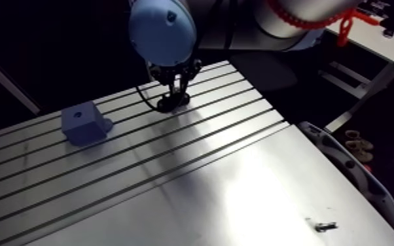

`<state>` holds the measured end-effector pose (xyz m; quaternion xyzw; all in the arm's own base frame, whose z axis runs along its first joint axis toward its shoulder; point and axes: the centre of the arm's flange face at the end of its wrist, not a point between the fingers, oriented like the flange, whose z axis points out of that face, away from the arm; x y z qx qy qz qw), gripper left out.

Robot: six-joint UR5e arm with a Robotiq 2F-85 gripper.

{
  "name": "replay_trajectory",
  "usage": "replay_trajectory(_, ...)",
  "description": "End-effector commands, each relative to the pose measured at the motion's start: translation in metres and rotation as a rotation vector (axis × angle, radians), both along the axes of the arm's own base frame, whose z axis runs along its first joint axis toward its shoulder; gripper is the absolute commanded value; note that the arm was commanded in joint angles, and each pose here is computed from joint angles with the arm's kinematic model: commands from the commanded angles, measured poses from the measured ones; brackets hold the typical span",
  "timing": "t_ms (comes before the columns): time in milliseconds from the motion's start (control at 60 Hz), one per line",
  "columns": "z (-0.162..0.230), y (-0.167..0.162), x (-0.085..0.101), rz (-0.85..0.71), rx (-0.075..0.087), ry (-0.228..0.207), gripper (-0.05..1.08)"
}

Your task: Pick up the M10 bolt and insert it into the hex recess until seated.

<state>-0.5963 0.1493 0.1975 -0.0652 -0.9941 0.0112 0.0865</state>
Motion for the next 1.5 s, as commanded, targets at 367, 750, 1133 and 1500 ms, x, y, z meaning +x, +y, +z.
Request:
replay_trajectory(367,0.001,0.0,0.0,0.0,0.0,0.001,0.72)
replay_trajectory(750,0.006,0.0,-0.002,0.002,-0.001,0.007,0.72)
replay_trajectory(1133,0.034,-0.003,-0.007,0.008,0.009,0.034,0.72)
replay_trajectory(1500,0.094,-0.023,-0.01,0.043,0.03,0.08,0.75)
